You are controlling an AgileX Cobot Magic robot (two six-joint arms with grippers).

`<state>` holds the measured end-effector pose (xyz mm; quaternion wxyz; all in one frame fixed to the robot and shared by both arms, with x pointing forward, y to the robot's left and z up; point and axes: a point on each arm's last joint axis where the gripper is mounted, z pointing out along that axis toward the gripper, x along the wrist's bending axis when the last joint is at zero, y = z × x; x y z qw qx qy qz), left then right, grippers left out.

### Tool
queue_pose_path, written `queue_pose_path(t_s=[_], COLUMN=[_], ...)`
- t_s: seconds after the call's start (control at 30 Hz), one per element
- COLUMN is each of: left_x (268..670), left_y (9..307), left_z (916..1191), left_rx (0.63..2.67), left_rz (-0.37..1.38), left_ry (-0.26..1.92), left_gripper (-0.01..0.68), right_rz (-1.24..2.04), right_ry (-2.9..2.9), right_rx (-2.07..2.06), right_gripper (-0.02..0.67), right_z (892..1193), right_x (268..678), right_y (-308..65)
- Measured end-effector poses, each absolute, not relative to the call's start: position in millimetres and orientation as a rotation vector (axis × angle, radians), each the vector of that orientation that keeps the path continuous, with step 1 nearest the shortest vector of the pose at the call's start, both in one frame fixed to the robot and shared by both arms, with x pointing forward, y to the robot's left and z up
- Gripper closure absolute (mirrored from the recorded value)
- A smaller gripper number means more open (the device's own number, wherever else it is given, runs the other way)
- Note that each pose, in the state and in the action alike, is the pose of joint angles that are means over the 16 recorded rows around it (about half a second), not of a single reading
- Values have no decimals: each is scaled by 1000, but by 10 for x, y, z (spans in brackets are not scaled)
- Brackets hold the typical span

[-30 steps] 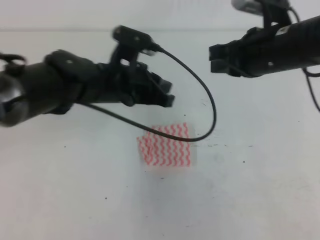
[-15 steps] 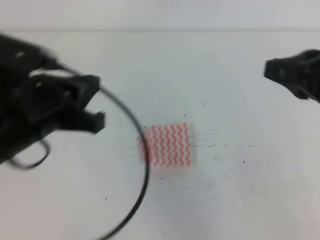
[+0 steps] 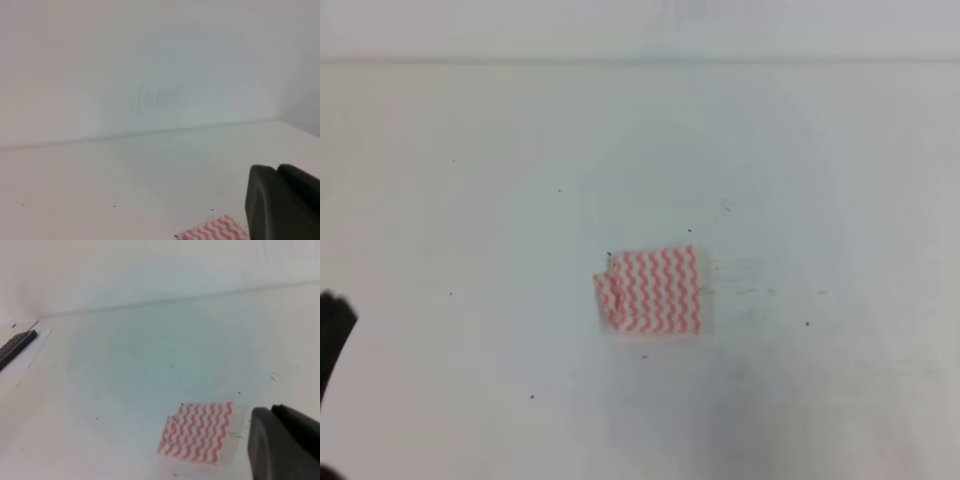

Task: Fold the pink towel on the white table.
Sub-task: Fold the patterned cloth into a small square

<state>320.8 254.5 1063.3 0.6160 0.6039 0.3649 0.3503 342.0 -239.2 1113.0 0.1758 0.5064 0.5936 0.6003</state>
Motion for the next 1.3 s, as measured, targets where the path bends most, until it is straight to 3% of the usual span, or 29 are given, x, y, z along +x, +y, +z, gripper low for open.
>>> queue_pose_path(t_s=[0.33,0.6,0.97,1.3], left_x=[3000,3017,3038,3043], left_y=[2662,2709,2737,2742], left_z=[10136,9830,9712,9699], left_rx=[1373,1409,1430,1432], left_rz=[811,834,854,860], left_ry=[844,920,967,975], left_gripper=[678,678,677,677], right_rz=[1814,1878,1835,1762], right_ry=[1505,1291,1133,1228], right_rx=[1314,1235,1263,1260], right_gripper=[667,667,667,667], right_z=[10745,10428,10033,9900], right_x=[2941,2818,2920,2939], right_y=[-2615,-2752,-2839,-2811])
